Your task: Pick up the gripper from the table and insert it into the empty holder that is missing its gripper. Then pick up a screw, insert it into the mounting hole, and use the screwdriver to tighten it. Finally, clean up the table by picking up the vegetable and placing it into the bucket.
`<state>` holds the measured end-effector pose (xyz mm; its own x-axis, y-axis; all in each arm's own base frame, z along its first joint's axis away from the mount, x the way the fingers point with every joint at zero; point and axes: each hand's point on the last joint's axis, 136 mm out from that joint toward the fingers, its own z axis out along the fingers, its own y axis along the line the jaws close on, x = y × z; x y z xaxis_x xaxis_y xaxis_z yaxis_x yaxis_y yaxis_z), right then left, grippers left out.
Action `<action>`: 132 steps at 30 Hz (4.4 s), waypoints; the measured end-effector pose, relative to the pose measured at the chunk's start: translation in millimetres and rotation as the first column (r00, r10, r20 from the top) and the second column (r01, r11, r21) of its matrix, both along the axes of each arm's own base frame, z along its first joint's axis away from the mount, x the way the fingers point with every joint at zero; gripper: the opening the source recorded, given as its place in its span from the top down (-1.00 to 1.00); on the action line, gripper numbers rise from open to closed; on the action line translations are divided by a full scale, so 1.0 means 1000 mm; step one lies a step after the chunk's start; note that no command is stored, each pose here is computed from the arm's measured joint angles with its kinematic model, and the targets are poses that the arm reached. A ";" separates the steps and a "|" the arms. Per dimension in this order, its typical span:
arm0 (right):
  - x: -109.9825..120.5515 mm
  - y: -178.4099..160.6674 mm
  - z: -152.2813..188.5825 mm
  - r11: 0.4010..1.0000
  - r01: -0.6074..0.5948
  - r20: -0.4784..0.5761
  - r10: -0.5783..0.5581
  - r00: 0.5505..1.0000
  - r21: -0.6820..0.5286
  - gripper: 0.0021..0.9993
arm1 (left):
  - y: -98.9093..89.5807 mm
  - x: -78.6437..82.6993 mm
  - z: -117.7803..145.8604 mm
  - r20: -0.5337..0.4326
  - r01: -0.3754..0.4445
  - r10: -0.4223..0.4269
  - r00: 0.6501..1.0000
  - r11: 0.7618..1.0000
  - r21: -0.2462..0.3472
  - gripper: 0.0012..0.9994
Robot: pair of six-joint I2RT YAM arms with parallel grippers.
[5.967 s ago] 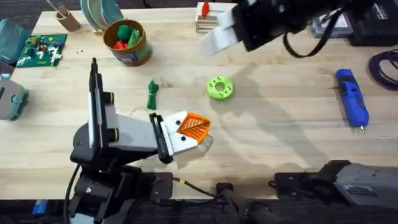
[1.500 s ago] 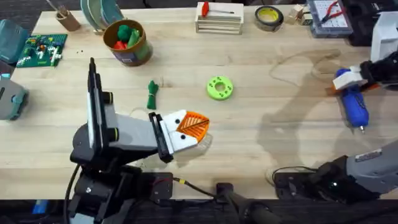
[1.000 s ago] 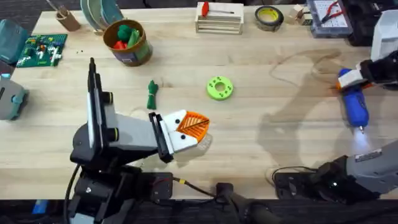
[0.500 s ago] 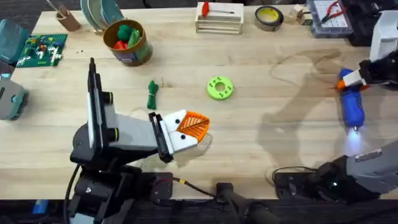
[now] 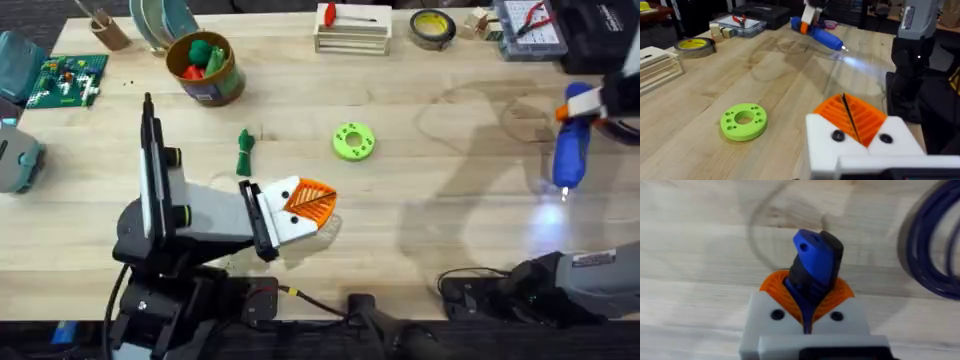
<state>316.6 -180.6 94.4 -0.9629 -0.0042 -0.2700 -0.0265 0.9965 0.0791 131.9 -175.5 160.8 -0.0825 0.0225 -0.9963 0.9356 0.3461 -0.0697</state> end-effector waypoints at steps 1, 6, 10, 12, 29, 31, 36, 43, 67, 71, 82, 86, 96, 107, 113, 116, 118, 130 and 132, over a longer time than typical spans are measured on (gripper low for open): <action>0.001 0.002 0.010 1.000 0.011 0.029 -0.011 1.000 -0.003 0.96 | 0.000 0.000 0.000 0.000 -0.001 0.001 1.000 1.000 0.000 0.99; 0.005 0.015 0.067 0.999 0.037 0.180 -0.030 0.983 -0.034 0.96 | 0.000 0.001 0.000 0.001 -0.004 0.004 1.000 1.000 0.000 0.99; 0.001 0.030 0.114 0.996 0.045 0.300 -0.020 0.954 -0.076 0.96 | 0.000 0.001 0.000 0.001 -0.004 0.004 1.000 1.000 0.000 0.99; -0.002 0.039 0.136 0.995 0.049 0.358 -0.016 0.934 -0.086 0.96 | 0.000 0.001 0.000 0.001 -0.004 0.004 1.000 1.000 0.000 0.99; -0.055 0.142 0.259 0.985 -0.076 0.688 0.163 0.707 -0.155 0.97 | 0.000 0.001 0.000 0.001 -0.004 0.004 1.000 1.000 0.000 0.99; -0.066 0.154 0.268 0.982 -0.093 0.718 0.182 0.672 -0.163 0.97 | 0.000 0.001 0.000 0.001 -0.004 0.004 1.000 1.000 0.000 0.99; -0.091 0.171 0.275 0.980 -0.091 0.781 0.195 0.593 -0.176 0.97 | 0.000 0.001 0.000 0.001 -0.004 0.004 1.000 1.000 0.000 0.99; -0.107 0.185 0.262 0.987 -0.081 0.855 0.160 0.493 -0.138 0.97 | 0.000 0.001 0.000 0.001 -0.006 0.006 1.000 1.000 0.000 0.99; -0.107 0.229 0.247 0.946 -0.320 0.961 0.035 0.275 0.057 0.97 | 0.001 0.002 0.000 0.002 -0.012 0.012 1.000 1.000 0.001 0.99; -0.103 0.229 0.256 0.942 -0.333 0.970 0.053 0.237 0.030 0.97 | 0.001 0.002 0.000 0.002 -0.012 0.012 1.000 1.000 0.001 0.99; -0.064 0.275 0.247 0.826 -0.561 0.960 0.116 0.256 0.050 0.97 | 0.001 0.003 0.000 0.003 -0.016 0.016 1.000 1.000 0.001 0.99; -0.062 0.308 0.234 0.762 -0.645 0.949 0.162 0.270 0.053 0.97 | 0.001 0.003 0.000 0.003 -0.018 0.018 1.000 1.000 0.001 0.99; -0.091 0.372 0.267 0.635 -0.771 0.983 0.170 0.070 -0.055 0.97 | 0.001 0.003 0.000 0.003 -0.019 0.019 1.000 1.000 0.001 0.99; -0.112 0.428 0.288 0.508 -0.855 0.994 0.099 -0.055 -0.098 0.97 | 0.001 0.003 0.000 0.003 -0.019 0.019 1.000 1.000 0.001 0.99; -0.122 0.452 0.294 0.442 -0.892 0.996 0.048 -0.081 -0.094 0.98 | 0.001 0.003 0.000 0.003 -0.019 0.019 1.000 1.000 0.001 0.99; -0.126 0.461 0.292 0.416 -0.906 0.996 0.046 -0.072 -0.085 0.98 | 0.001 0.003 0.000 0.004 -0.019 0.019 1.000 1.000 0.001 0.99; -0.129 0.466 0.289 0.397 -0.914 0.997 0.049 -0.066 -0.080 0.98 | 0.001 0.003 0.000 0.003 -0.019 0.019 1.000 1.000 0.001 0.99; -0.148 0.498 0.278 0.297 -0.952 0.997 0.046 -0.059 -0.070 0.98 | 0.001 0.003 0.000 0.003 -0.019 0.019 1.000 1.000 0.001 0.99; -0.149 0.501 0.276 0.289 -0.955 0.997 0.049 -0.057 -0.068 0.98 | 0.001 0.003 0.000 0.003 -0.019 0.019 1.000 1.000 0.001 0.99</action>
